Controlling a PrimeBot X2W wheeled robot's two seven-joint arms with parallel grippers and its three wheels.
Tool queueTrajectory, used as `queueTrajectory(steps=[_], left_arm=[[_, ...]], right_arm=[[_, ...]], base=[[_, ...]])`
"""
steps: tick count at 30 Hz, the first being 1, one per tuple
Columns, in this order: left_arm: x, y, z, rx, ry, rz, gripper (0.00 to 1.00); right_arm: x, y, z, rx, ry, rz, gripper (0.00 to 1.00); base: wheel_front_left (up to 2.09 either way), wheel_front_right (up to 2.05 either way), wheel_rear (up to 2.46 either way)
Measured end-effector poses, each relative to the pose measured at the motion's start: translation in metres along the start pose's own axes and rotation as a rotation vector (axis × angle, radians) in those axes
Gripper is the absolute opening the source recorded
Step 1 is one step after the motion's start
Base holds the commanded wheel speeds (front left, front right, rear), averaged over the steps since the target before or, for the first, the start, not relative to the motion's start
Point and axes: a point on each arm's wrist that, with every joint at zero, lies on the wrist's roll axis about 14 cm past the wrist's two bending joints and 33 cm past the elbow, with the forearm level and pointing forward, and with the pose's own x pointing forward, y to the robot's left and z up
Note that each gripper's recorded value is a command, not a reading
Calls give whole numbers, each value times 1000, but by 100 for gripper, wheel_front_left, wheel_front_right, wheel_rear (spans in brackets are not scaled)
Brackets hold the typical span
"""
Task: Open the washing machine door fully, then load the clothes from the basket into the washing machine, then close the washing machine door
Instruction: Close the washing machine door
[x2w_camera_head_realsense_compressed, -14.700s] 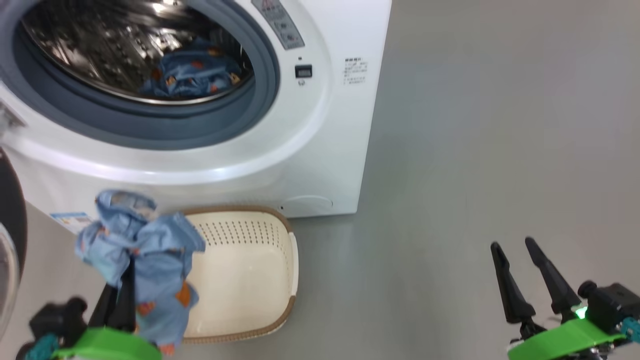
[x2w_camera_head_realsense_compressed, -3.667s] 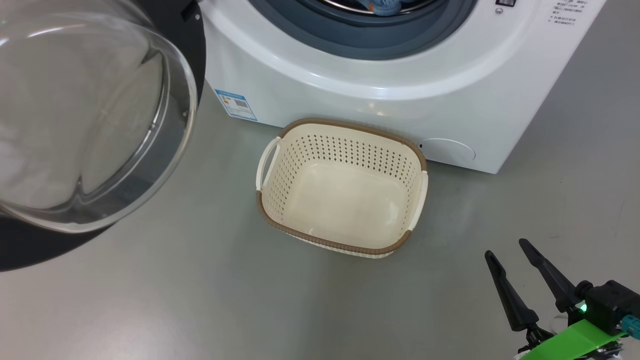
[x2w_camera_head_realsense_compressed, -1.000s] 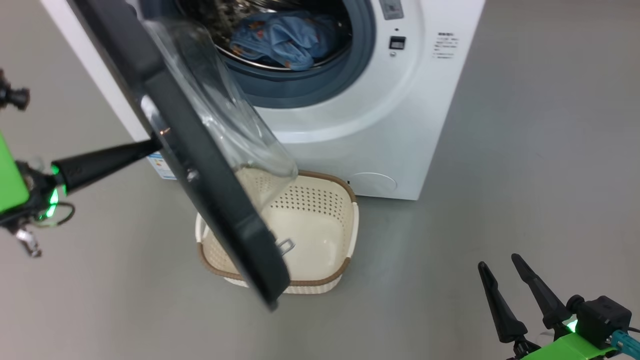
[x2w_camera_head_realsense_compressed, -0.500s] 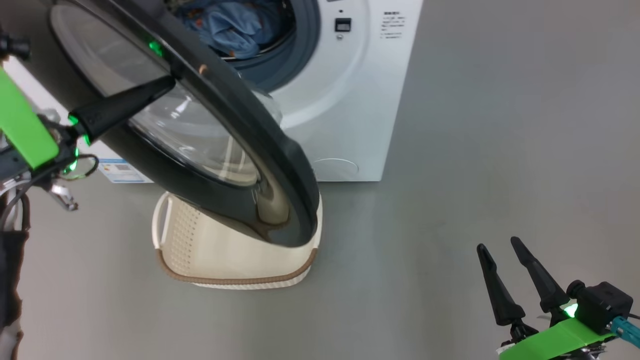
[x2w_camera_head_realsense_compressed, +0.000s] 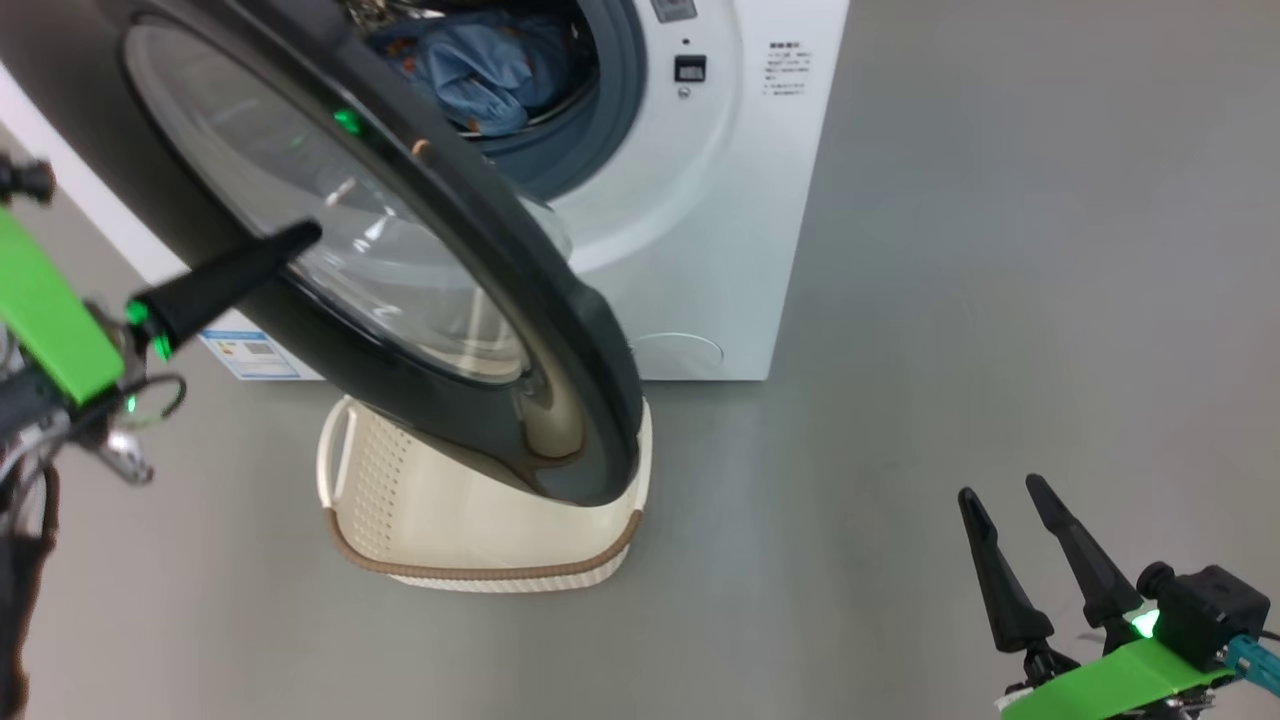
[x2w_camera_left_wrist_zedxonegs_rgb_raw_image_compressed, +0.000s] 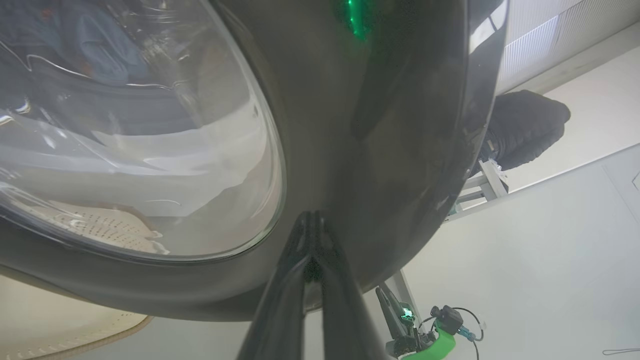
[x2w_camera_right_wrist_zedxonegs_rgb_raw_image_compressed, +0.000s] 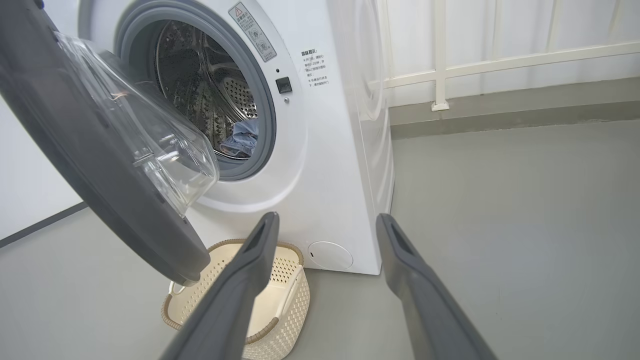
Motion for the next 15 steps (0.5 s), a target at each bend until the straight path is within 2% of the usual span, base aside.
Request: queueTrajectory(steps=[1,2,5,6,7,15], left_arm=[[-5,4,-3,-7,-7,13,0],[-11,7,-5,-14,-13,27,12],[-34,21,-9,-35,-72,83,82],[-39,24,-10,-43,-91,95,94],[-45,27,-11,-48,-102,108,100],[-81,60,-35,-97,-200,233,100]], right_arm=[[-1,2,0,0,0,5,100],[-1,3,0,-1,3,9,100],[-3,9,0,-5,5,28,100],[-4,10,-1,-5,7,32,100],[-5,11,-1,-6,9,35,100],[-5,18,5,-17,-5,59,100]], base=[[0,0,0],[0,0,0],[0,0,0],[0,0,0],[0,0,0],[0,0,0]])
